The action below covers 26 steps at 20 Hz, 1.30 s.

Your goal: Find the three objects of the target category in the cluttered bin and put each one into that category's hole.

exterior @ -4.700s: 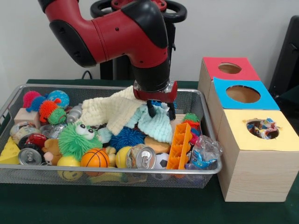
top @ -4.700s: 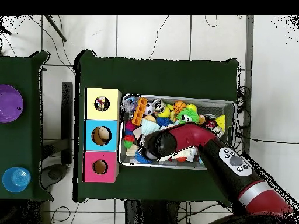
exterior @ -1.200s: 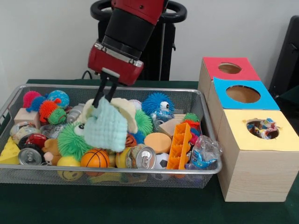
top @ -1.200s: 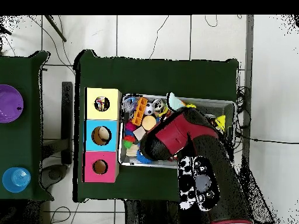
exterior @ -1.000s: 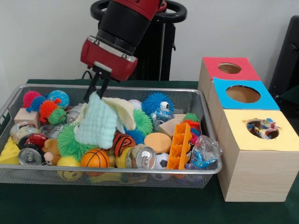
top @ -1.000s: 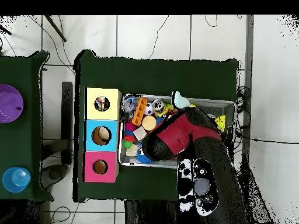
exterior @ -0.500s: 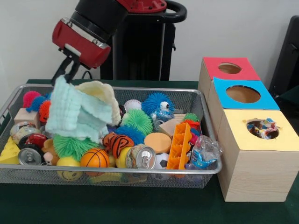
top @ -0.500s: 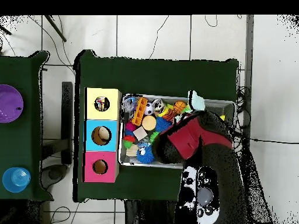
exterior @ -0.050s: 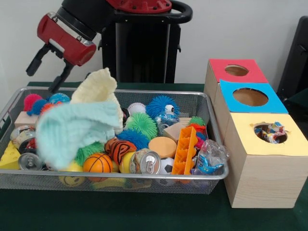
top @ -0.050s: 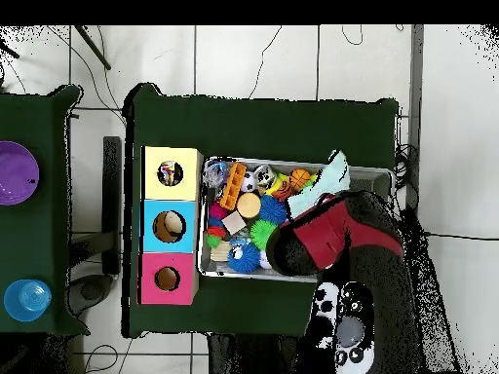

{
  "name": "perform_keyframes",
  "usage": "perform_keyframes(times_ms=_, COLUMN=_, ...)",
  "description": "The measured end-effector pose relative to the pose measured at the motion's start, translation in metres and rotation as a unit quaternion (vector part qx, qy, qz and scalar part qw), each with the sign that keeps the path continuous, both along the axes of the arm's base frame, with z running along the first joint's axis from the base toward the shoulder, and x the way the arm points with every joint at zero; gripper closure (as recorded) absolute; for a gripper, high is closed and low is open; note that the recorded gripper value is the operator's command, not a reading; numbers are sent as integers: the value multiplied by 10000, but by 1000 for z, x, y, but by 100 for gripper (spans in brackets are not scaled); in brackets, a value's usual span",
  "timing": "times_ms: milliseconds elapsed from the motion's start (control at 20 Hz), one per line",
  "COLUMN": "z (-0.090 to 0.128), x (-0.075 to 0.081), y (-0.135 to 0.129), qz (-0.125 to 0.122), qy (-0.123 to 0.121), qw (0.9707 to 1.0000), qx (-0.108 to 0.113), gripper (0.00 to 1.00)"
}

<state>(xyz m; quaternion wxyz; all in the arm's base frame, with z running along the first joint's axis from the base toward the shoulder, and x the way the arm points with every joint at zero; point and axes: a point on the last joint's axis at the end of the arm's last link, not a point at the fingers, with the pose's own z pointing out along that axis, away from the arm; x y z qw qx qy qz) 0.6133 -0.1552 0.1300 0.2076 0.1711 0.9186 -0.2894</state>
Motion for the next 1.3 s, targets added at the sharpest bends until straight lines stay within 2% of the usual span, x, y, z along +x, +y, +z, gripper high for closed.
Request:
perform_keyframes(times_ms=150, z=-1, x=1, y=-4, qz=3, qy=-38, qw=10000, qx=15, gripper=0)
perform_keyframes(times_ms=350, z=-5, x=2, y=-2, qz=-13, qy=-119, qw=9998, qx=156, gripper=0)
perform_keyframes(times_ms=500, z=-6, x=4, y=-1, qz=-178, qy=-193, qw=9991, qx=334, gripper=0)
perform_keyframes(times_ms=550, z=-8, x=5, y=-1, qz=-375, qy=-237, qw=9976, qx=530, gripper=0)
perform_keyframes(times_ms=600, z=-12, x=5, y=-3, qz=-599, qy=-255, qw=9948, qx=779, gripper=0)
perform_keyframes(times_ms=700, z=-18, x=5, y=-5, qz=-854, qy=-224, qw=9904, qx=1063, gripper=0)
perform_keyframes(times_ms=750, z=-26, x=3, y=-8, qz=-1096, qy=-122, qw=9848, qx=1340, gripper=0)
perform_keyframes(times_ms=800, z=-29, x=1, y=-9, qz=-1186, qy=-58, qw=9822, qx=1458, gripper=0)
perform_keyframes(times_ms=900, z=-45, x=-9, y=-13, qz=-1453, qy=372, qw=9699, qx=1918, gripper=0)
perform_keyframes(times_ms=950, z=-49, x=-13, y=-14, qz=-1499, qy=510, qw=9666, qx=2017, gripper=0)
perform_keyframes(times_ms=1000, z=-59, x=-22, y=-13, qz=-1524, qy=844, qw=9593, qx=2224, gripper=0)
perform_keyframes(times_ms=1100, z=-66, x=-31, y=-11, qz=-1504, qy=1147, qw=9525, qx=2385, gripper=0)
perform_keyframes(times_ms=1150, z=-74, x=-41, y=-6, qz=-1467, qy=1490, qw=9436, qx=2566, gripper=0)
perform_keyframes(times_ms=1200, z=-77, x=-45, y=-3, qz=-1427, qy=1630, qw=9402, qx=2630, gripper=0)
perform_keyframes(times_ms=1250, z=-86, x=-59, y=9, qz=-1215, qy=2063, qw=9294, qx=2809, gripper=0)
perform_keyframes(times_ms=1300, z=-89, x=-63, y=14, qz=-1131, qy=2184, qw=9259, qx=2867, gripper=0)
